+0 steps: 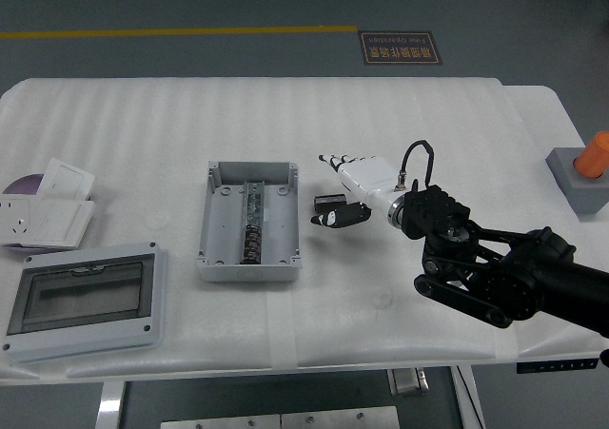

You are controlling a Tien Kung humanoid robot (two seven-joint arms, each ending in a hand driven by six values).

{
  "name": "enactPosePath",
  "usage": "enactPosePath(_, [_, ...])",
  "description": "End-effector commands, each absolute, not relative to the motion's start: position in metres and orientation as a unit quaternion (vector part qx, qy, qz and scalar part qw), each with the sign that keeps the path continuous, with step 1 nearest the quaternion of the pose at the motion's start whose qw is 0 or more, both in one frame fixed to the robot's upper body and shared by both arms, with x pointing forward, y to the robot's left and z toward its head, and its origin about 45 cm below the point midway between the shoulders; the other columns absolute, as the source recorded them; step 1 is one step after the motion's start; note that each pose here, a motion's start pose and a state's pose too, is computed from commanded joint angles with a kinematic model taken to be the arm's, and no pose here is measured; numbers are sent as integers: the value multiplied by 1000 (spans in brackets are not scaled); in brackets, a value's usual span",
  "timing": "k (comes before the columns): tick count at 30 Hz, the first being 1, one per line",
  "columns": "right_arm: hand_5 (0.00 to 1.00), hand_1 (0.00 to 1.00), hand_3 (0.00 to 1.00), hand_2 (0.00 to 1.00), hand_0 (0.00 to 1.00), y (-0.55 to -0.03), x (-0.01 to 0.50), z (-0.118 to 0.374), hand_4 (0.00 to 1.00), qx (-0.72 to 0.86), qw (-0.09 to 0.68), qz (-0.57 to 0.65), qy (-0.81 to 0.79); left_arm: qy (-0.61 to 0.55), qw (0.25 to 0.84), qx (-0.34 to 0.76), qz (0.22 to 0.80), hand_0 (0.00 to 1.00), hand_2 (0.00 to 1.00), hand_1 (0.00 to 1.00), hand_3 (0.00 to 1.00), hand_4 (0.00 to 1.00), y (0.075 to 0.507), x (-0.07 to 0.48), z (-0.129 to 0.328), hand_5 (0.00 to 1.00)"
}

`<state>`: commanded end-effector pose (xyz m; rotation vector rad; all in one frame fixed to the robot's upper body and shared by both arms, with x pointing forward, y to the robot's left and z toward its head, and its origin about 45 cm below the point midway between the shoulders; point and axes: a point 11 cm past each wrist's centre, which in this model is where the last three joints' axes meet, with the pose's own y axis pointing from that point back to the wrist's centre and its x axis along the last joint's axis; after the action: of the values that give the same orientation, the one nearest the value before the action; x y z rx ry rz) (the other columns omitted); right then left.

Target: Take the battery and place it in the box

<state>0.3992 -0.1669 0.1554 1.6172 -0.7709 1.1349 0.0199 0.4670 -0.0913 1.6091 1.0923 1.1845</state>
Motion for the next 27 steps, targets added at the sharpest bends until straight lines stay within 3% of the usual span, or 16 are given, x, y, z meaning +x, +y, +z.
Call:
enactPosePath(7, [673,790,998,896,663,-167,397,149,952,659,489,476,-316,434,418,643,472,650,589,676,587,522,468,20,-91,628])
enactPosePath(8, [677,768,994,847,647,-167,397,149,948,659,489,477,-316,434,418,643,472,650,590,677,587,522,468,20,-91,628])
enactPosePath(13, [677,768,994,847,647,-167,394,144,948,658,488,481,-313,433,419,643,472,650,590,677,587,522,468,20,-91,628])
enactPosePath(14, [471,643,723,675,517,-166,394,143,747,658,488,481,-312,433,419,643,472,650,590,676,587,522,468,20,-91,630])
enactPosePath(19, [471,643,723,675,517,-168,394,141,747,656,488,483,-313,432,419,643,474,650,590,676,587,522,469,22,-90,630])
enactPosePath(20, [411,591,647,595,469,-168,394,141,663,656,488,483,-313,432,420,642,474,649,590,676,586,522,469,22,-90,630])
enactPosePath(25, [411,591,647,595,469,-169,395,142,663,654,488,484,-315,431,421,641,475,649,590,676,586,522,468,24,-91,630])
enactPosePath(26, [358,544,635,530,446,-170,395,142,565,654,488,484,-316,431,421,641,475,650,590,676,585,522,468,24,-91,632])
enactPosePath(27, [358,544,635,530,446,-170,396,142,565,654,488,484,-316,431,421,641,475,650,590,676,585,522,468,24,-91,632])
